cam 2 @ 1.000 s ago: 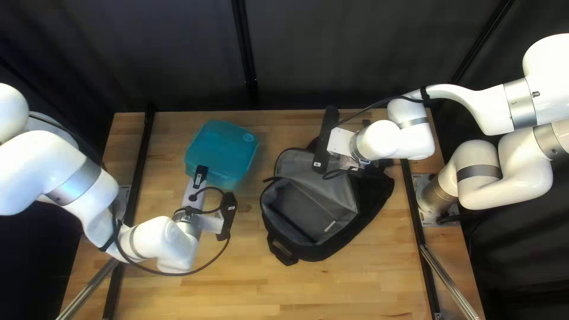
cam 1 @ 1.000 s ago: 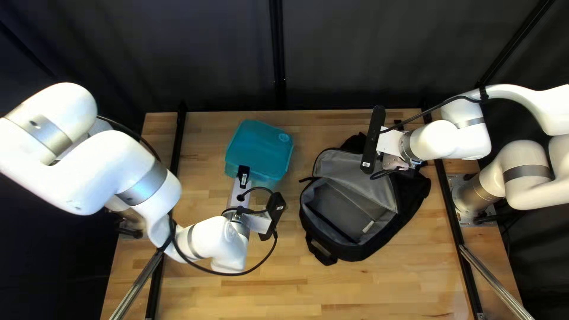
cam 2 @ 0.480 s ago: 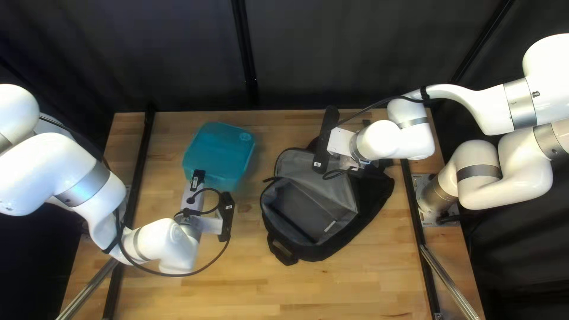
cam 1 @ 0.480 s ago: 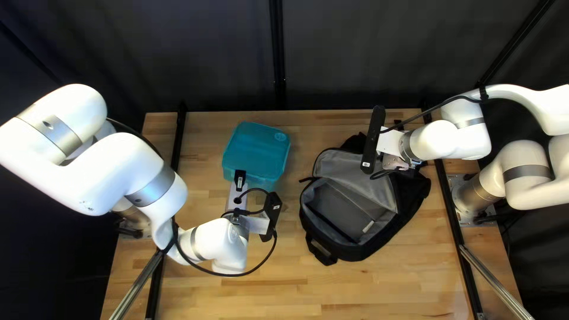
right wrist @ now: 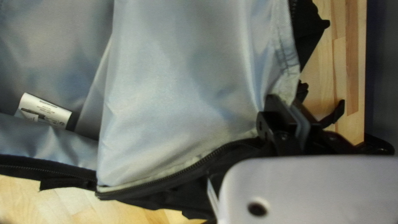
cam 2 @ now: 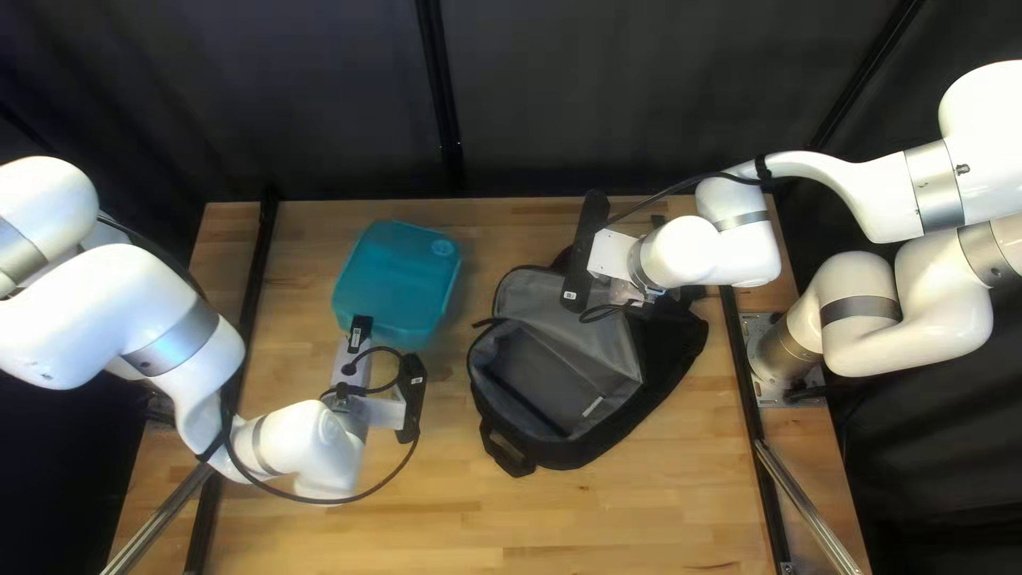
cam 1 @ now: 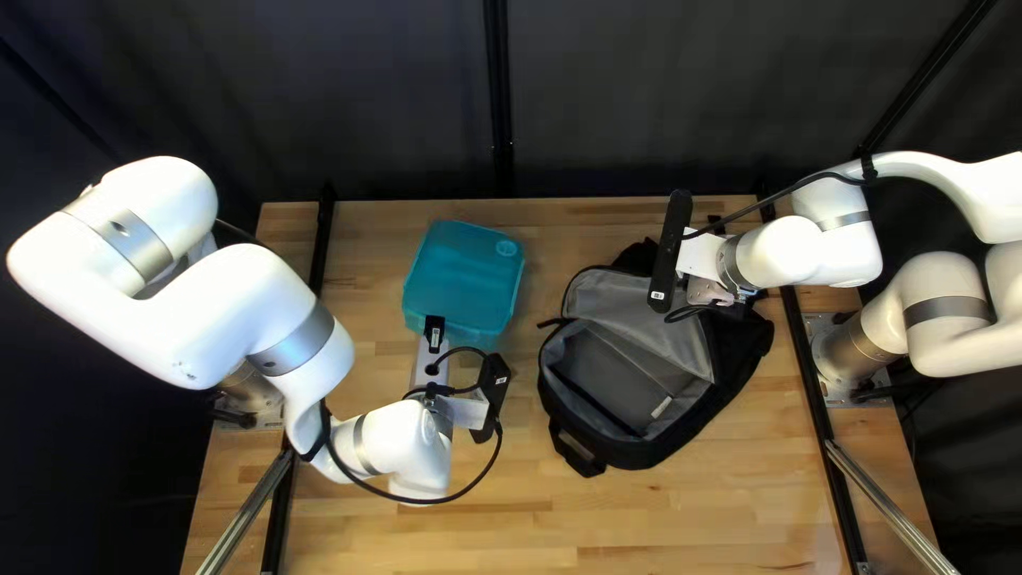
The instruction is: Remove a lunch box from a kids backpack
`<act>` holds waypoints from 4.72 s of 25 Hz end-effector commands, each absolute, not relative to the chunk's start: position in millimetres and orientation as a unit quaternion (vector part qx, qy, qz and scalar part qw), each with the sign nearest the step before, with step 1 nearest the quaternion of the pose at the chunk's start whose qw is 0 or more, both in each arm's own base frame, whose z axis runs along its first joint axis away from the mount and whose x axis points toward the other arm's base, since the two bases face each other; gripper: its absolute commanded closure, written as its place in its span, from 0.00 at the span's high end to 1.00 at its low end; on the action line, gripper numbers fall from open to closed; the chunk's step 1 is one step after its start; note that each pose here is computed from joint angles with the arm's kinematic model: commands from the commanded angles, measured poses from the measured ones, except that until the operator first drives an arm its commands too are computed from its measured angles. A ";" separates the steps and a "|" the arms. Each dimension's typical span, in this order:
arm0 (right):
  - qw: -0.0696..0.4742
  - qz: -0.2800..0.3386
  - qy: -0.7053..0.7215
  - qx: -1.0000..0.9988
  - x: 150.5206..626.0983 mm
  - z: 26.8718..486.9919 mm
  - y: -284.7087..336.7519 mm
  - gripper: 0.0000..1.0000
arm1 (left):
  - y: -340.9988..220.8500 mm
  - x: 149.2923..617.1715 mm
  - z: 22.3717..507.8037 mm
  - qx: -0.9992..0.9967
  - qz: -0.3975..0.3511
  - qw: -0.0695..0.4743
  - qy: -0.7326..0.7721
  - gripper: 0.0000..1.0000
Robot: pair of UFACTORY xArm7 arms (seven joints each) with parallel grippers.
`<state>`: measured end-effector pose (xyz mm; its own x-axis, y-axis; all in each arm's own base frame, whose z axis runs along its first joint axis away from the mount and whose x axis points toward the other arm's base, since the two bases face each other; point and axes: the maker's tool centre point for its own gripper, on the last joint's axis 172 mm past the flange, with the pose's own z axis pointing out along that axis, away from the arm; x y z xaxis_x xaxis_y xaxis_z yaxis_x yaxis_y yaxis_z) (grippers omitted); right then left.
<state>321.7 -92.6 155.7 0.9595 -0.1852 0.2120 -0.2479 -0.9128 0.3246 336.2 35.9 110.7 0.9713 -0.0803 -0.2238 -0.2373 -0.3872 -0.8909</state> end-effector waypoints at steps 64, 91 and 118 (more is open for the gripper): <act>0.177 0.089 -0.111 0.974 321.7 155.7 -92.6 0.63 | -102.4 397.0 347.0 -0.902 0.072 0.226 0.362 1.00; 0.133 0.123 -0.133 0.974 361.9 226.5 -18.9 1.00 | -102.4 397.0 347.0 -0.902 0.072 0.226 0.362 1.00; 0.167 0.119 -0.135 0.969 336.6 265.7 -36.7 1.00 | -102.4 397.0 347.0 -0.902 0.072 0.226 0.362 1.00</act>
<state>336.6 -36.7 265.7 0.9350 -0.2228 0.2759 -0.3022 -0.9078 0.2909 397.0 -102.4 347.0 0.7281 -0.6197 -0.2929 -0.6846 -0.6360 -0.3561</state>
